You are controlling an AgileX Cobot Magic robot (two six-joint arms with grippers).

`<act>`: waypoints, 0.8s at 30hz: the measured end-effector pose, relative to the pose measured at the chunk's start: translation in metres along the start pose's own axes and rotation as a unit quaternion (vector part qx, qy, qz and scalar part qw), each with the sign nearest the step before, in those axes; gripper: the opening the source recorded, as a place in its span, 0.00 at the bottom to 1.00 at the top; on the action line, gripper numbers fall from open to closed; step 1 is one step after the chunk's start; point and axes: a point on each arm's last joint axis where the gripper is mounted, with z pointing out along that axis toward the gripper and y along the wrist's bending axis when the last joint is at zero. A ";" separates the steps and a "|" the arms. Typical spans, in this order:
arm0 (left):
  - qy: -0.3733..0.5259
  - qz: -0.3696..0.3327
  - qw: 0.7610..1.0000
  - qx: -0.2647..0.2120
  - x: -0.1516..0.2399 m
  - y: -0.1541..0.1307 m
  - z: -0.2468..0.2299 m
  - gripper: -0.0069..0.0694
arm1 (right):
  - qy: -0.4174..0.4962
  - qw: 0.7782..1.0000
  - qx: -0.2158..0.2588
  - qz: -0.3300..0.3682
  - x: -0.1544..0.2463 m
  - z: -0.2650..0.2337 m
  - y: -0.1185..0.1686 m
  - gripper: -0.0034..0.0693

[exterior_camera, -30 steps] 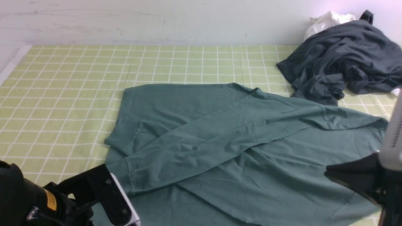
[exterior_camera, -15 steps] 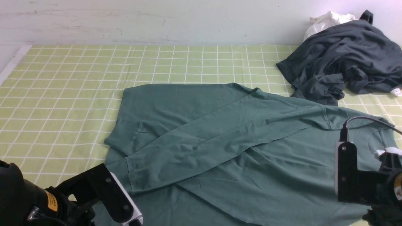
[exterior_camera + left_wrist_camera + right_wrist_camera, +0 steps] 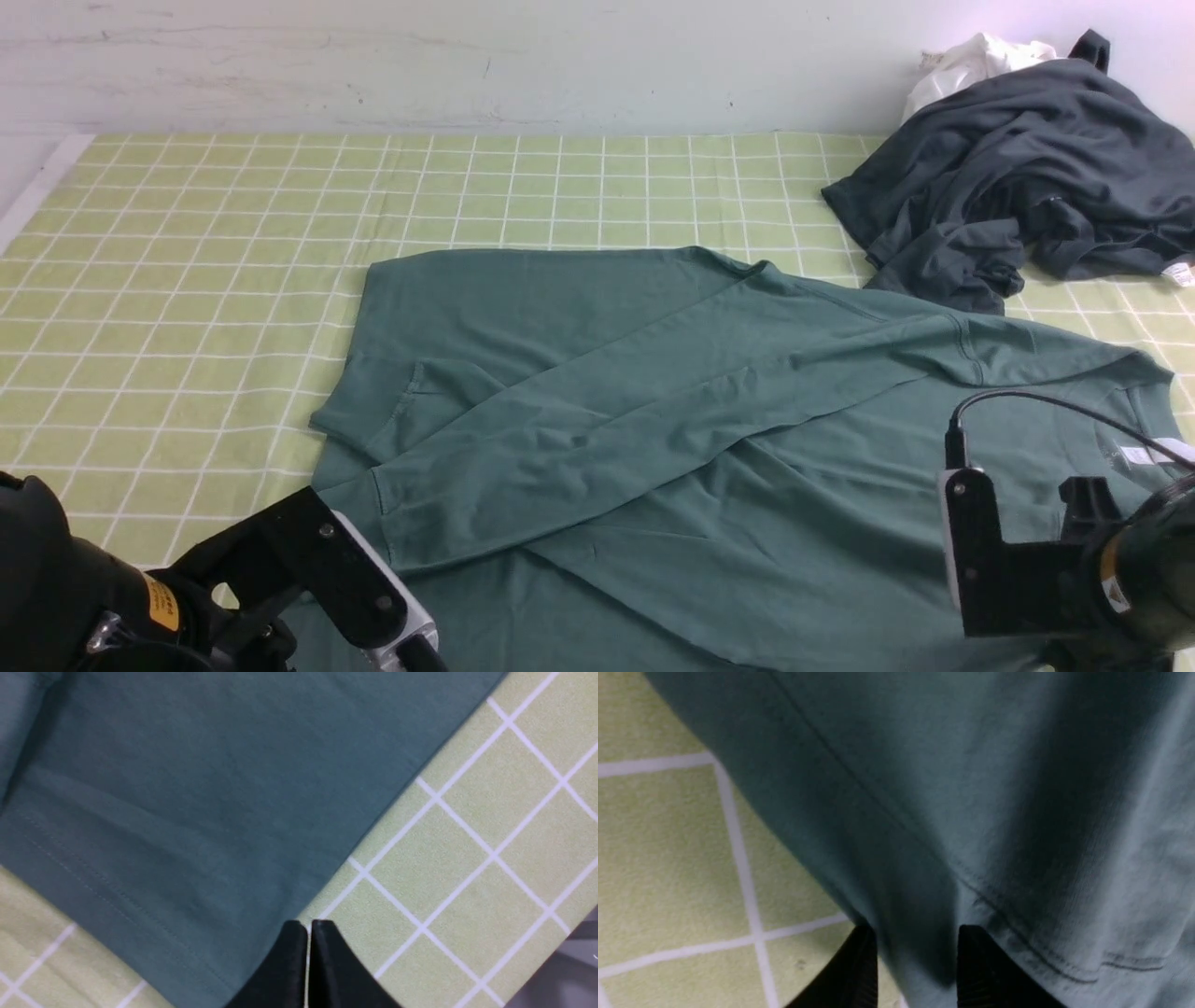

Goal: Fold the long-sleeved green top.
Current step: Use both arms simultaneously to clamp the lower edge of the clothing fabric

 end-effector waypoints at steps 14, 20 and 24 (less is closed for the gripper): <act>-0.016 -0.009 1.000 0.001 -0.003 0.000 0.000 0.09 | 0.010 0.993 0.014 0.120 0.001 -0.016 -0.015 0.04; 0.002 0.009 1.000 -0.010 0.001 0.002 0.001 0.20 | 0.016 0.972 0.014 0.236 0.002 -0.021 -0.018 0.04; 0.043 0.071 0.995 -0.056 0.009 0.014 0.015 0.36 | 0.011 0.967 0.018 0.255 0.001 -0.021 -0.019 0.04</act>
